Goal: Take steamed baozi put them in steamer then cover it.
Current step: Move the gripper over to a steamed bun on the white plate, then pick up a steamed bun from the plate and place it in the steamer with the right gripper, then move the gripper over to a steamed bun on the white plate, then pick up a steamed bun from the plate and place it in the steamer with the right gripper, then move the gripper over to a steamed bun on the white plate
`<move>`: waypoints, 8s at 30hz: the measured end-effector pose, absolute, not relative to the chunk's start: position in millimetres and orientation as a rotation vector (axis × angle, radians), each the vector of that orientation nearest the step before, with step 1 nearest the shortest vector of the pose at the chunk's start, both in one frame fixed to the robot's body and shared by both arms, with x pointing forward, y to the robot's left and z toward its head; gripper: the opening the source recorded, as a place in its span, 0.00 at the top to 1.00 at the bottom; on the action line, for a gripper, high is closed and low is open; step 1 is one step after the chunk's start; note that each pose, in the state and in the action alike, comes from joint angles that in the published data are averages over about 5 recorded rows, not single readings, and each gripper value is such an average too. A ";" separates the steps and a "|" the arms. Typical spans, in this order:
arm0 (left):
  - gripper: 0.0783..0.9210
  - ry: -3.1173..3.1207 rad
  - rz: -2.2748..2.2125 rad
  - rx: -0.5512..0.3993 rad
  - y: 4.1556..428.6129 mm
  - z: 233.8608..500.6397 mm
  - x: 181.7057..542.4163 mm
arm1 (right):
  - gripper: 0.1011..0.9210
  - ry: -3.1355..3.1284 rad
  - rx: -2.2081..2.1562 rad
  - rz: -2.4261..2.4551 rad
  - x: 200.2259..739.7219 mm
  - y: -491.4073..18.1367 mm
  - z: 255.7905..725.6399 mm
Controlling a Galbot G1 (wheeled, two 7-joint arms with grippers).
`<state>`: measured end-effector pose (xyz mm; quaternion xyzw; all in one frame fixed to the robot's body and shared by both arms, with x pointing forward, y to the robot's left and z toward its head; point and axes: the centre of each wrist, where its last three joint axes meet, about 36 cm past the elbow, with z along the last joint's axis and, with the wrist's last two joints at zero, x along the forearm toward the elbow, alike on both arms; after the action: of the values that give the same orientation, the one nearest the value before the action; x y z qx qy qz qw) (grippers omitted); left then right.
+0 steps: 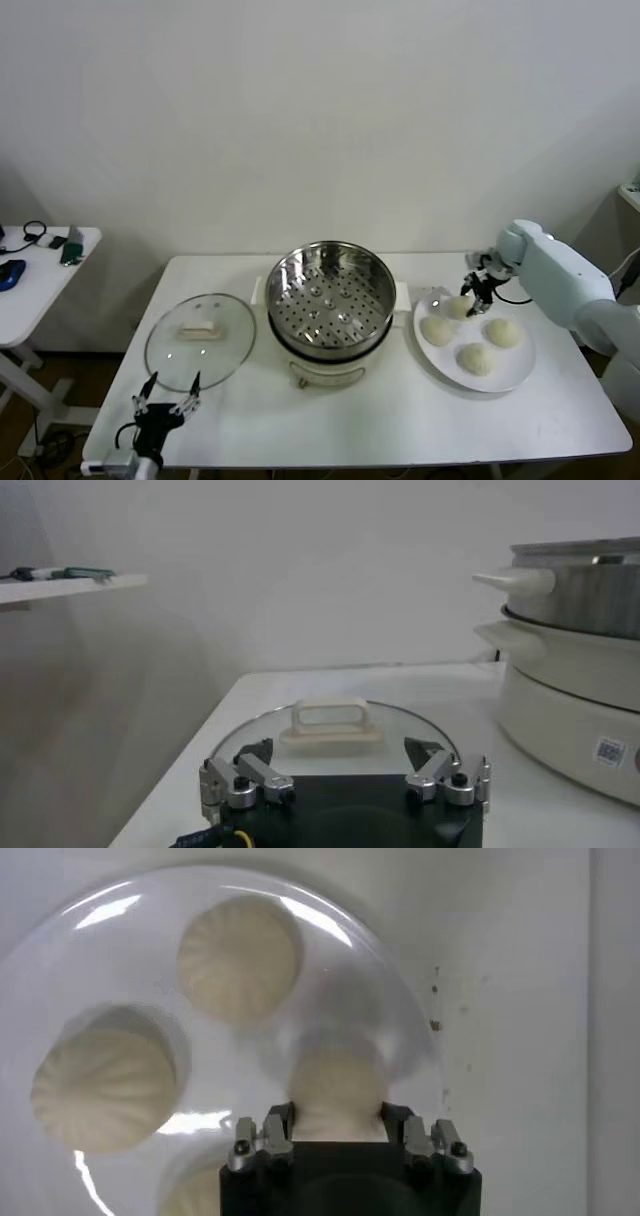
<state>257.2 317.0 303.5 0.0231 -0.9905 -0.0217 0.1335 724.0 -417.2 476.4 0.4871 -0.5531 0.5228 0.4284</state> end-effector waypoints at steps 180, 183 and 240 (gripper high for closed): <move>0.12 -2.940 -0.102 0.066 300.7 326.8 239.8 | 0.48 -1.361 1.609 1.538 655.9 -72.7 723.0; 0.12 -2.938 -0.098 0.067 299.2 326.0 238.7 | 0.48 -1.333 1.618 1.554 656.5 -55.6 702.9; 0.12 -2.948 -0.102 0.062 294.0 326.5 244.9 | 0.12 -1.251 1.364 1.360 622.7 -345.7 628.2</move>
<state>244.9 294.0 326.5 0.0210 -0.9946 -0.0343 0.0953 622.7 -345.7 628.2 0.5415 -0.4969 0.5402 0.4099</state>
